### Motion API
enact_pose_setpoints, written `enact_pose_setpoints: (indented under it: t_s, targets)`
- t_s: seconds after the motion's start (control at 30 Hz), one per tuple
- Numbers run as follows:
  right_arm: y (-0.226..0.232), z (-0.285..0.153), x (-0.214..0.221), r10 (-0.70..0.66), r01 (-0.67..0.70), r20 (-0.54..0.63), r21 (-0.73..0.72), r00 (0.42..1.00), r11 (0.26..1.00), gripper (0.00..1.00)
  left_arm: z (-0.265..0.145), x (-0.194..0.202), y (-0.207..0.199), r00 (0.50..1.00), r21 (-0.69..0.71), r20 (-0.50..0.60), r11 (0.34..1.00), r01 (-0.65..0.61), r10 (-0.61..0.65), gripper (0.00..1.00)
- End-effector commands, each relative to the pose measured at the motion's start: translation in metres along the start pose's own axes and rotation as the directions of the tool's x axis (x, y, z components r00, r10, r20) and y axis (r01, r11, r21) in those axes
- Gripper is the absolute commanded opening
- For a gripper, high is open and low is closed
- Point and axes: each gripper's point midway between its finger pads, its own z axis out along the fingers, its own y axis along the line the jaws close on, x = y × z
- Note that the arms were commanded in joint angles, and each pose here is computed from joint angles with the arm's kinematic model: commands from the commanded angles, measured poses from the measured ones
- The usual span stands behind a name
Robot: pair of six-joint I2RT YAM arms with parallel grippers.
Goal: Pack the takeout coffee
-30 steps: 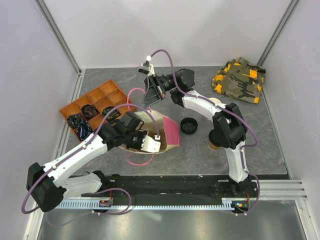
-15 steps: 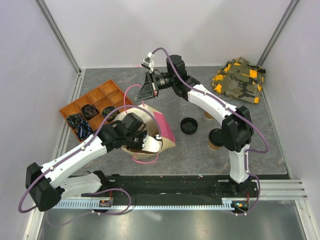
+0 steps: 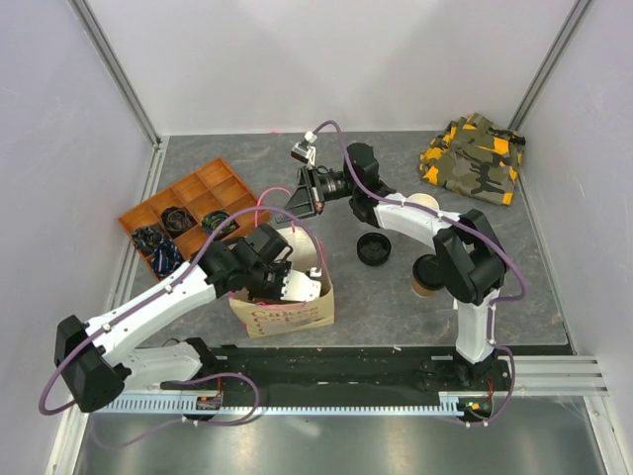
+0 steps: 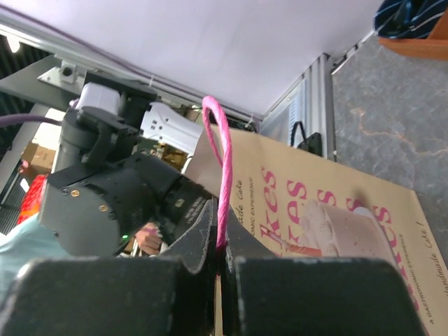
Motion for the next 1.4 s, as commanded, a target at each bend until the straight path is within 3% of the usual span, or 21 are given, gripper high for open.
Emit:
enact_pose_setpoints:
  t_s: [0.0,0.13,0.47,0.93,1.37]
  targets:
    - [0.062,-0.011,0.005,-0.234,0.234,0.01,-0.115,0.972,0.966,0.0,0.001,-0.013,-0.005,0.997,0.037,0.024,0.997,0.071,-0.072,0.02]
    - [0.057,-0.012,0.005,-0.294,0.295,0.019,-0.08,0.956,0.952,0.0,0.015,-0.012,-0.013,0.996,0.066,-0.005,0.993,0.095,-0.095,0.02]
    - [0.04,-0.017,0.016,-0.299,0.301,-0.043,0.028,0.953,0.953,0.0,0.045,0.026,-0.034,0.992,0.091,-0.115,0.994,0.066,-0.056,0.02]
    - [0.027,-0.017,0.016,-0.283,0.286,-0.05,0.064,0.958,0.956,0.0,0.086,0.051,-0.025,0.971,0.056,-0.235,0.997,0.045,-0.03,0.02]
    - [0.024,-0.016,0.015,-0.284,0.288,-0.062,0.065,0.957,0.955,0.0,0.098,0.078,-0.02,0.941,0.014,-0.338,1.0,-0.019,0.023,0.02]
